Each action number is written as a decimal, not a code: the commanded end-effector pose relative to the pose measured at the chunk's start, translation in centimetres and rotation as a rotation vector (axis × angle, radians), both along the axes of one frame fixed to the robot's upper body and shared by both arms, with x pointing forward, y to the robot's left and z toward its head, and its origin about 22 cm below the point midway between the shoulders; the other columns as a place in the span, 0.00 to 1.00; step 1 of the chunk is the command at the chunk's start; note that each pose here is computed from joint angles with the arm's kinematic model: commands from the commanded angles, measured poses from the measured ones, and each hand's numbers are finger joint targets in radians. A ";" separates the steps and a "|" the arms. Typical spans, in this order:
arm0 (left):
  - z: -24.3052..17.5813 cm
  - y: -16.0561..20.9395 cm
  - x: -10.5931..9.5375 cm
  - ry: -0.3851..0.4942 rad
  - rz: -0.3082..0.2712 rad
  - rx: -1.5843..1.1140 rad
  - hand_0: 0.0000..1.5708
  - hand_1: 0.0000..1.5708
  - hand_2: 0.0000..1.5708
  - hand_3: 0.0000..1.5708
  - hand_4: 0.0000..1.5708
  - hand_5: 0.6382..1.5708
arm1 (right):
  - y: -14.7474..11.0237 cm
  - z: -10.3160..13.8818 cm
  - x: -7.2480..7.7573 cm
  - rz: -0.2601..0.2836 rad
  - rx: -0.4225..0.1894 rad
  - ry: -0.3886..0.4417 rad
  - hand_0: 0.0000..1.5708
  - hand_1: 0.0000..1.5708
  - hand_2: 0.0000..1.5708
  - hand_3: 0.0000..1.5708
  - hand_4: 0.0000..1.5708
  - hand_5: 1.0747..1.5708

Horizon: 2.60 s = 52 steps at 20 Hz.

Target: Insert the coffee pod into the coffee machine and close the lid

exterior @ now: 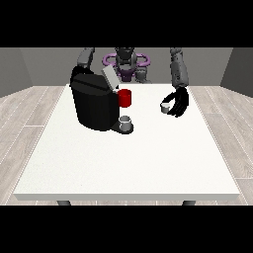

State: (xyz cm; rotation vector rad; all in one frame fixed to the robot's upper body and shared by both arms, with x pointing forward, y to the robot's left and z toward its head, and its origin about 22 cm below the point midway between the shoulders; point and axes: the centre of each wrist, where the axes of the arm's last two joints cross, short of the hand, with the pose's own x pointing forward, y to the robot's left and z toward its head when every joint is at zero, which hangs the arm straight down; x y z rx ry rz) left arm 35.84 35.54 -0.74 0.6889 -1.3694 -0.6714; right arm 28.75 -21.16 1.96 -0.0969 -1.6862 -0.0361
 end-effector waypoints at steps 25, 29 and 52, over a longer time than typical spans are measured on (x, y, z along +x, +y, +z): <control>9.2 -6.1 6.2 -0.102 -0.331 0.088 0.79 0.79 0.84 0.82 0.36 1.00 | -2.2 -3.9 0.7 -0.031 0.049 0.106 0.00 0.00 0.00 0.00 0.26 1.00; 12.1 -6.4 7.4 -0.165 -0.296 0.092 0.80 0.80 0.85 0.82 0.36 1.00 | -0.6 -1.8 2.2 -0.002 0.066 0.049 0.00 0.00 0.00 0.00 0.32 1.00; 25.0 -7.5 10.1 -0.259 -0.184 0.080 0.80 0.80 0.84 0.79 0.32 1.00 | 2.7 2.7 2.8 0.059 -0.003 -0.028 0.00 0.00 0.00 0.00 0.33 1.00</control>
